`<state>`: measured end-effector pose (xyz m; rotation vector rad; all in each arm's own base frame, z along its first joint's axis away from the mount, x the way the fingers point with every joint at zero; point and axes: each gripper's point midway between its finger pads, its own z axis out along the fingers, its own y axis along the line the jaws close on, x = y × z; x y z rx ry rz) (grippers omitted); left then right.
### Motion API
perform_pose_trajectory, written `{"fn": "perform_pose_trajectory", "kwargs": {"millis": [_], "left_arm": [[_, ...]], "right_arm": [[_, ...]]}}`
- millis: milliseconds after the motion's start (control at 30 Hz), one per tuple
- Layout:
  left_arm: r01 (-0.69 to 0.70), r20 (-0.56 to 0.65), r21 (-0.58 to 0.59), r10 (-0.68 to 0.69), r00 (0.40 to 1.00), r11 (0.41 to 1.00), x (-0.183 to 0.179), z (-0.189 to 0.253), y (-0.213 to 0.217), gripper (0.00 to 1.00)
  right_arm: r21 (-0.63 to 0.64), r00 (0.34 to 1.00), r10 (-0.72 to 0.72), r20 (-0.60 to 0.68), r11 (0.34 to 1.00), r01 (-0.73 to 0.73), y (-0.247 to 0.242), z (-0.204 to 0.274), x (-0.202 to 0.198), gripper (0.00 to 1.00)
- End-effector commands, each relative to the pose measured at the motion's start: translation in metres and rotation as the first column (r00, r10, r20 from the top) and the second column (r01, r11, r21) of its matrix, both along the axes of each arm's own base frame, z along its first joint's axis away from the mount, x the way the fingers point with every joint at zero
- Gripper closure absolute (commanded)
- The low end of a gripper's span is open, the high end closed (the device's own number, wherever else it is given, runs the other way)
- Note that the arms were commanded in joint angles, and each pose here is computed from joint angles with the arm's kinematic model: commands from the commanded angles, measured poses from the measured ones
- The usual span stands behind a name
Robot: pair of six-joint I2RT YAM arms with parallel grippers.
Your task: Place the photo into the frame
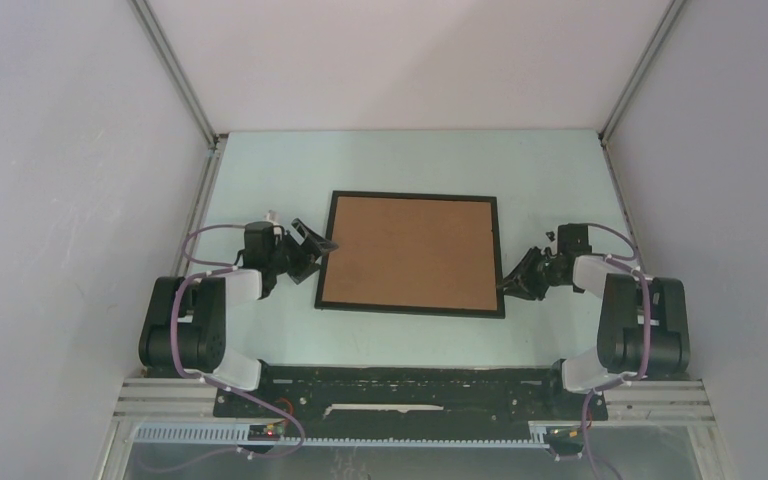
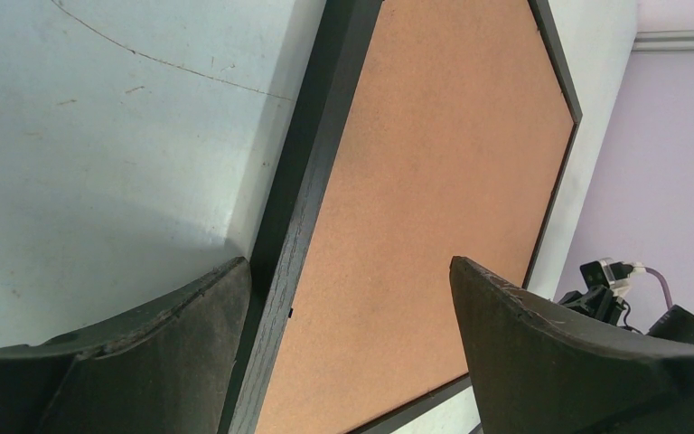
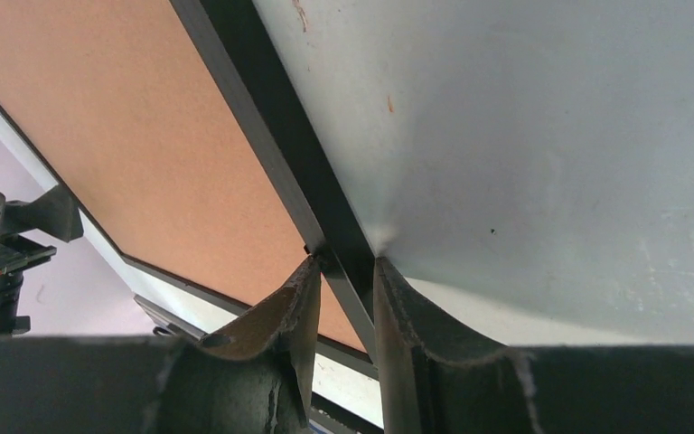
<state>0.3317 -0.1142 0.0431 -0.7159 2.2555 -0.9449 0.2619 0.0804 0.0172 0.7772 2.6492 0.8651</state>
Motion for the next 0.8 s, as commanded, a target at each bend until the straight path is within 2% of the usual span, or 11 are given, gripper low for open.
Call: {"fn": "perform_pose_trajectory", "kwargs": {"millis": [0,300,700,767], "left_arm": [[0.029,-0.056,-0.024,-0.031,0.998,0.999,-0.013,-0.008,-0.008,0.10],[0.034,-0.053,-0.026,-0.035,0.998,0.999,-0.014,-0.007,-0.009,0.10],[0.048,-0.052,-0.038,-0.049,0.997,0.998,-0.013,-0.007,-0.012,0.09],[0.050,-0.054,-0.041,-0.052,0.997,0.998,-0.013,-0.007,-0.012,0.10]], "right_arm": [[-0.003,0.998,0.043,0.049,0.999,-0.043,0.004,0.002,0.013,0.64],[-0.023,0.996,0.074,0.043,0.997,-0.073,0.005,0.004,0.023,0.65],[-0.124,0.962,0.248,-0.117,0.957,-0.262,0.033,-0.007,0.017,0.66],[-0.179,0.950,0.273,-0.150,0.938,-0.298,0.036,-0.010,0.018,0.66]]}}
